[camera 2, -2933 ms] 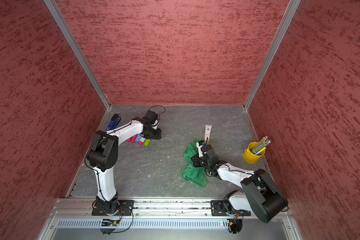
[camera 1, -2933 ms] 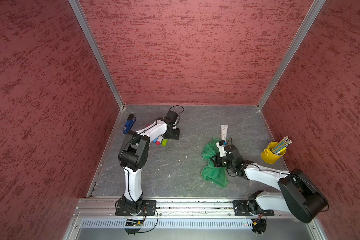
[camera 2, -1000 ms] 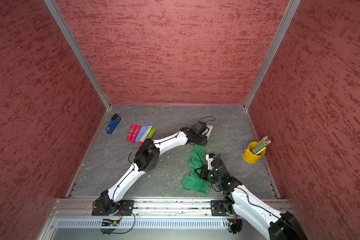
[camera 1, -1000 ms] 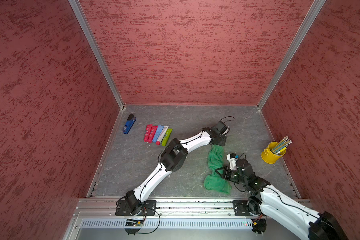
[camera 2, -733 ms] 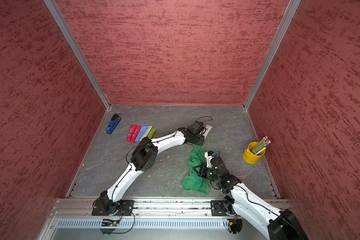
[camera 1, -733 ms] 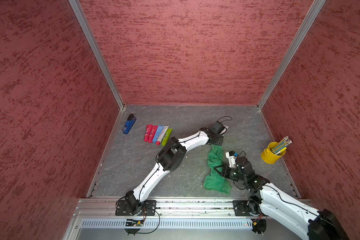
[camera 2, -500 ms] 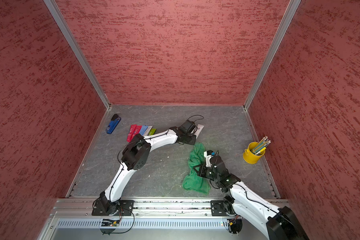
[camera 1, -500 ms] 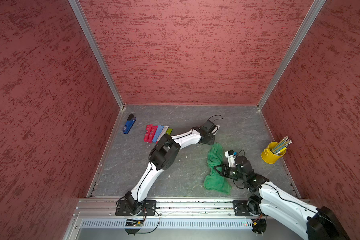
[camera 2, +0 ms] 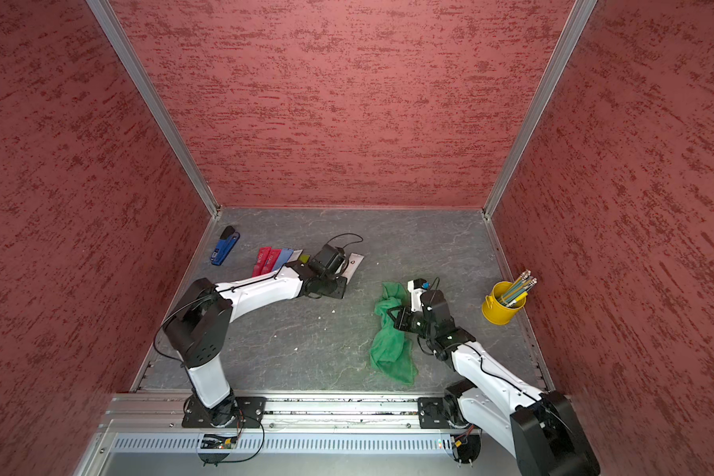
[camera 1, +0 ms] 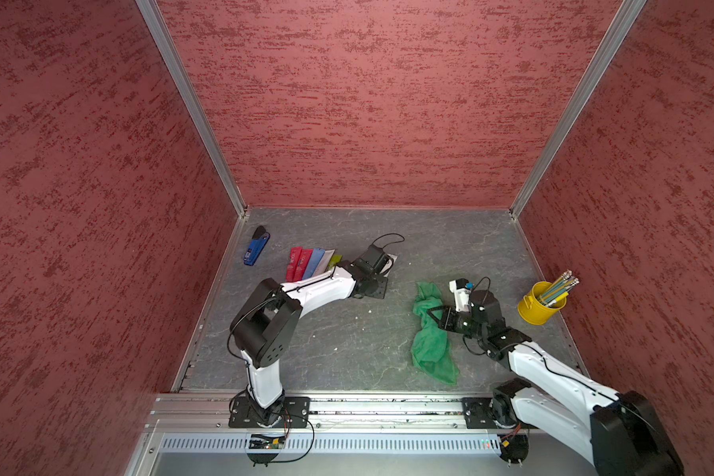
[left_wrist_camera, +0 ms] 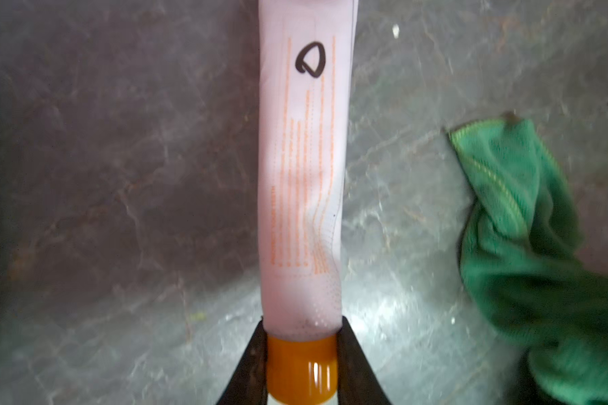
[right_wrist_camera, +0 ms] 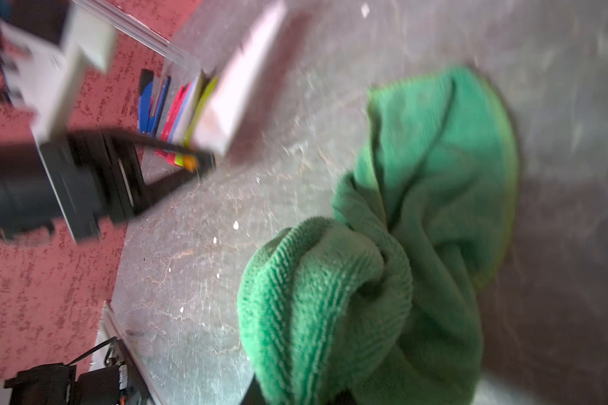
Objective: Wipe the surface of the toothpaste tube
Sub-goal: Move the toothpaste to the center of the board, then wipe the dirt from the toothpaste tube.
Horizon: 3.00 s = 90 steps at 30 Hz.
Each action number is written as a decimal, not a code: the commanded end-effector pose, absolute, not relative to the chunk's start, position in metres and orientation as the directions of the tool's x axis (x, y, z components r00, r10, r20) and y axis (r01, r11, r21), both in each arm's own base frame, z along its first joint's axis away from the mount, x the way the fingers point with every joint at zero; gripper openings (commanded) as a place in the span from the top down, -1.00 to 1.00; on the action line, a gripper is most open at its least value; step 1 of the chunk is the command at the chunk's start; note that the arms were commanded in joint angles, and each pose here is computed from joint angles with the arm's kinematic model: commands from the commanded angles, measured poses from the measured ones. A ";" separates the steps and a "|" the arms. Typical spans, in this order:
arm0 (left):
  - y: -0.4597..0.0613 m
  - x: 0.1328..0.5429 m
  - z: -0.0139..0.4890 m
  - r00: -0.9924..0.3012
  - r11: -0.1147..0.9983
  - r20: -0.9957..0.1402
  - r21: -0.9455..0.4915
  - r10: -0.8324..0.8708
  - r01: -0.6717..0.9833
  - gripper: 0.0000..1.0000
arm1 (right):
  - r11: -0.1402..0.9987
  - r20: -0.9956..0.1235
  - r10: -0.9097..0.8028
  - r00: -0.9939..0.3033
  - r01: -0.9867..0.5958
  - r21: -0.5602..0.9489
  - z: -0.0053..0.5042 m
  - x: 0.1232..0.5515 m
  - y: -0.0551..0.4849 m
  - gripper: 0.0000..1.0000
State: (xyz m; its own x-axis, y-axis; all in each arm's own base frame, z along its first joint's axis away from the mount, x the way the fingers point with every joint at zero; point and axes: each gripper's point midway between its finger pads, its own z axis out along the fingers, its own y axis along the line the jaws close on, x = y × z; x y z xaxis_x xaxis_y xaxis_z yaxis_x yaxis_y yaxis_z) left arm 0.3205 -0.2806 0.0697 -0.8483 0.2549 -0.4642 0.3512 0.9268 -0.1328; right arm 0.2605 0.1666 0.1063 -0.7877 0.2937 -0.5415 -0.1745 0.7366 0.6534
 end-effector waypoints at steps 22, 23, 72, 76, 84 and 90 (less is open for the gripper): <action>-0.277 0.186 0.047 -0.706 0.783 -0.445 -0.017 0.551 0.622 0.69 | 0.785 -0.618 0.077 -0.782 -0.334 0.521 0.114 0.305 0.187 1.00; -0.276 0.185 0.044 -0.706 0.782 -0.440 -0.013 0.555 0.623 0.65 | 0.783 -0.613 0.075 -0.786 -0.334 0.525 0.111 0.306 0.189 1.00; -0.267 0.179 0.020 -0.773 0.791 -0.369 -0.140 0.516 0.595 0.77 | 0.683 -0.356 -0.196 -0.914 -0.387 0.619 0.015 0.253 0.299 1.00; -0.266 0.180 0.021 -0.773 0.794 -0.373 -0.136 0.513 0.593 0.80 | 0.636 -0.309 -0.204 -0.929 -0.366 0.680 0.011 0.218 0.303 1.00; -0.264 0.179 0.024 -0.764 0.801 -0.394 -0.104 0.511 0.590 0.89 | 0.736 -0.333 -0.130 -0.934 -0.315 0.600 0.010 0.247 0.273 1.00; -0.262 0.178 0.029 -0.757 0.802 -0.418 -0.102 0.502 0.589 0.95 | 0.904 -0.422 -0.101 -0.901 -0.260 0.339 0.014 0.316 0.226 1.00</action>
